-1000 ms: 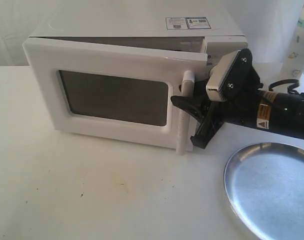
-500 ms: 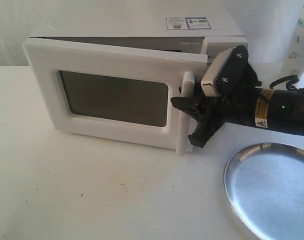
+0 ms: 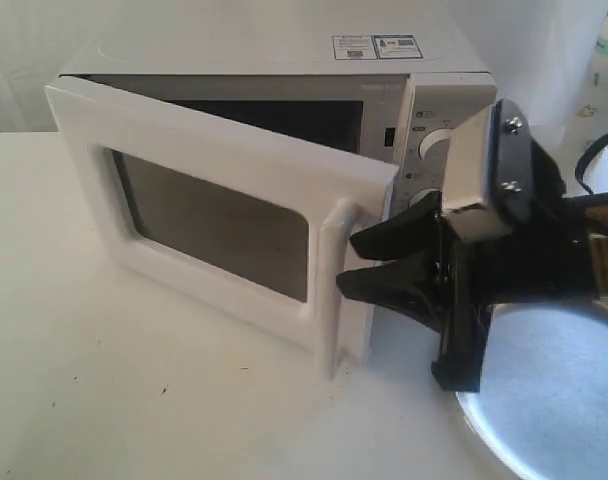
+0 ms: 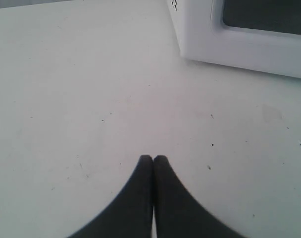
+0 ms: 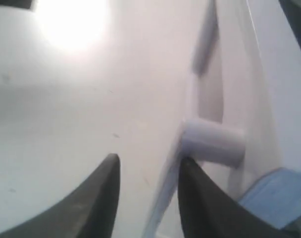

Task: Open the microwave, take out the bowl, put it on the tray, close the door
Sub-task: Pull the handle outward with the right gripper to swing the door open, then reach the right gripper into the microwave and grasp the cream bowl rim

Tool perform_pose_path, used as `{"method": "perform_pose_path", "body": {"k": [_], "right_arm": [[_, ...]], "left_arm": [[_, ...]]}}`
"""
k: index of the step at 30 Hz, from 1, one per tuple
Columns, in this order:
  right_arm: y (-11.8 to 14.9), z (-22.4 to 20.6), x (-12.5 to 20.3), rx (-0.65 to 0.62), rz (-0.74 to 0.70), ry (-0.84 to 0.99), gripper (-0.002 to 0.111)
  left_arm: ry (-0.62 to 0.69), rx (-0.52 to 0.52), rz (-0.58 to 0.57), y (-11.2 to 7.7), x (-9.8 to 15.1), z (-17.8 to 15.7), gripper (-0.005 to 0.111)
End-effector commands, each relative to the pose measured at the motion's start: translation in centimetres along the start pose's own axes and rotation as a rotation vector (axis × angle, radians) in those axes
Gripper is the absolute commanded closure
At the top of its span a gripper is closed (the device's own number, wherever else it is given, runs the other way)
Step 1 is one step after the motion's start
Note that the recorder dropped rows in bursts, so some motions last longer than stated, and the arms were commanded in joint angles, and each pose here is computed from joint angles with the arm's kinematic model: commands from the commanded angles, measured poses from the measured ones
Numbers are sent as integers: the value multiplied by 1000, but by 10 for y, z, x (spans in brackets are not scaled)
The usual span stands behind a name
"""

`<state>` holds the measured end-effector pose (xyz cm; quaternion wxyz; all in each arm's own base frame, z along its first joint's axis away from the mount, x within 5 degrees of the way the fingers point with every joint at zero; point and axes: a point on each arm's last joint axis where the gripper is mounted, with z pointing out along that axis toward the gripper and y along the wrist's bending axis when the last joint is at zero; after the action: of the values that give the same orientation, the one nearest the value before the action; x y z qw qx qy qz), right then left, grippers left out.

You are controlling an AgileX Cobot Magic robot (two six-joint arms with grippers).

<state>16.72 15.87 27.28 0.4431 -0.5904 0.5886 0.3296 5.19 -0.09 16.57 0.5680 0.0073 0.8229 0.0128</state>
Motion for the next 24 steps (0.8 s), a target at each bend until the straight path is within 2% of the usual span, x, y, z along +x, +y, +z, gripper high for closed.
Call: {"method": "perform_pose_path", "body": {"k": [1,4,6,10,11,13,16,18,21,24], "right_arm": [[35,-20,-24,-216,-124,-139,85],[37,-27,-33,-139,-191,-166,99],[25,-30,-38,28,-133,-188,108],[-10,-30,-30,351,44,-155,108],[-17,-27,-26,393,73,-141,108],[-26,-18,-17,400,50,-116,107],[-36,6,-2,315,8,-129,98],[-45,22,6,285,-39,-175,83],[-60,50,19,306,-83,-207,54],[-70,83,29,298,-144,-196,38]], "left_arm": [[-3,9,-9,-1,-1,0,107],[-3,9,-9,-1,-1,0,107],[-3,9,-9,-1,-1,0,107],[-3,9,-9,-1,-1,0,107],[-3,9,-9,-1,-1,0,107],[-3,9,-9,-1,-1,0,107],[-3,9,-9,-1,-1,0,107],[-3,9,-9,-1,-1,0,107],[-3,9,-9,-1,-1,0,107],[-3,9,-9,-1,-1,0,107]]}}
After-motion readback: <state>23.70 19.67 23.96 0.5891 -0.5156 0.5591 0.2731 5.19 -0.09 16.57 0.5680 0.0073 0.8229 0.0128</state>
